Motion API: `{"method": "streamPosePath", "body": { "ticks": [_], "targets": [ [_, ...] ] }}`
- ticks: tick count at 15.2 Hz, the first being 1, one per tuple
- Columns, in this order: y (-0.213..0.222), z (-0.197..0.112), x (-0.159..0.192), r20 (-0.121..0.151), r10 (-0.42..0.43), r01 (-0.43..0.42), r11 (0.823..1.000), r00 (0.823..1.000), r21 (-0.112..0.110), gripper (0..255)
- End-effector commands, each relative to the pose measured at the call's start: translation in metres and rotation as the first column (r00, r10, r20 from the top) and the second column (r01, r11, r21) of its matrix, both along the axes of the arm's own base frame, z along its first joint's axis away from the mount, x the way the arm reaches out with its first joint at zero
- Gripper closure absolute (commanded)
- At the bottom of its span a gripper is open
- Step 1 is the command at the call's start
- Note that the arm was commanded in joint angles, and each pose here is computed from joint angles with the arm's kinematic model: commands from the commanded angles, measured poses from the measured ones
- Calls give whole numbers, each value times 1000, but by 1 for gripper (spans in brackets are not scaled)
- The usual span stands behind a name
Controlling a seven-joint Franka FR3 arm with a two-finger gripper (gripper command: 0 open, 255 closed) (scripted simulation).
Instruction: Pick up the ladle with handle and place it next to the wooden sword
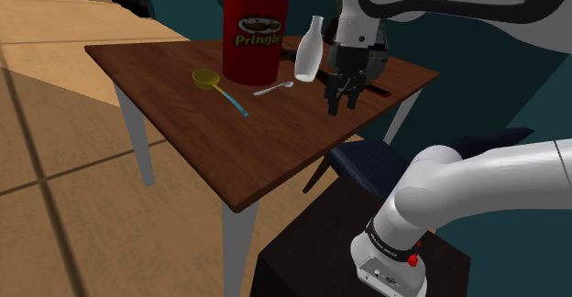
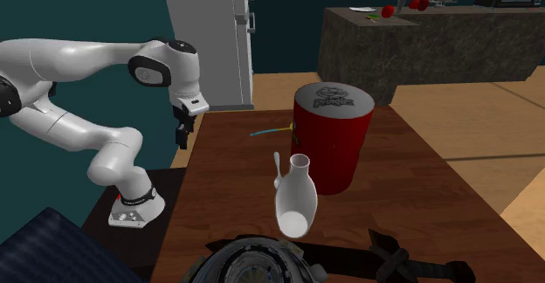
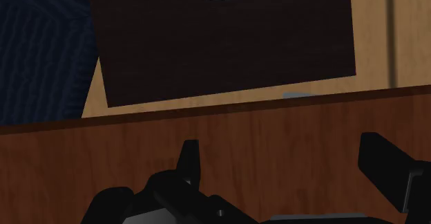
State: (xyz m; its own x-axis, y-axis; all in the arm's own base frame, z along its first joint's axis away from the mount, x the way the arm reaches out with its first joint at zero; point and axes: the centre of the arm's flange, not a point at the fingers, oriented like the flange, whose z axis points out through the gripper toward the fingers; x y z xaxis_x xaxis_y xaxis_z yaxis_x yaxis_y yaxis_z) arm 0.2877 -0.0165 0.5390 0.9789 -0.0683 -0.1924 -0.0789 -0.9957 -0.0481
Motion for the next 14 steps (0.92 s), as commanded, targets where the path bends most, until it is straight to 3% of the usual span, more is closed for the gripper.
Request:
{"method": "streamPosePath", "body": {
  "ticks": [1, 14],
  "targets": [
    [0, 0, 0, 0, 0, 0, 1000, 1000, 0, 0],
    [53, -21, 159, 19, 28, -29, 999, 999, 19, 0]
  ]
}}
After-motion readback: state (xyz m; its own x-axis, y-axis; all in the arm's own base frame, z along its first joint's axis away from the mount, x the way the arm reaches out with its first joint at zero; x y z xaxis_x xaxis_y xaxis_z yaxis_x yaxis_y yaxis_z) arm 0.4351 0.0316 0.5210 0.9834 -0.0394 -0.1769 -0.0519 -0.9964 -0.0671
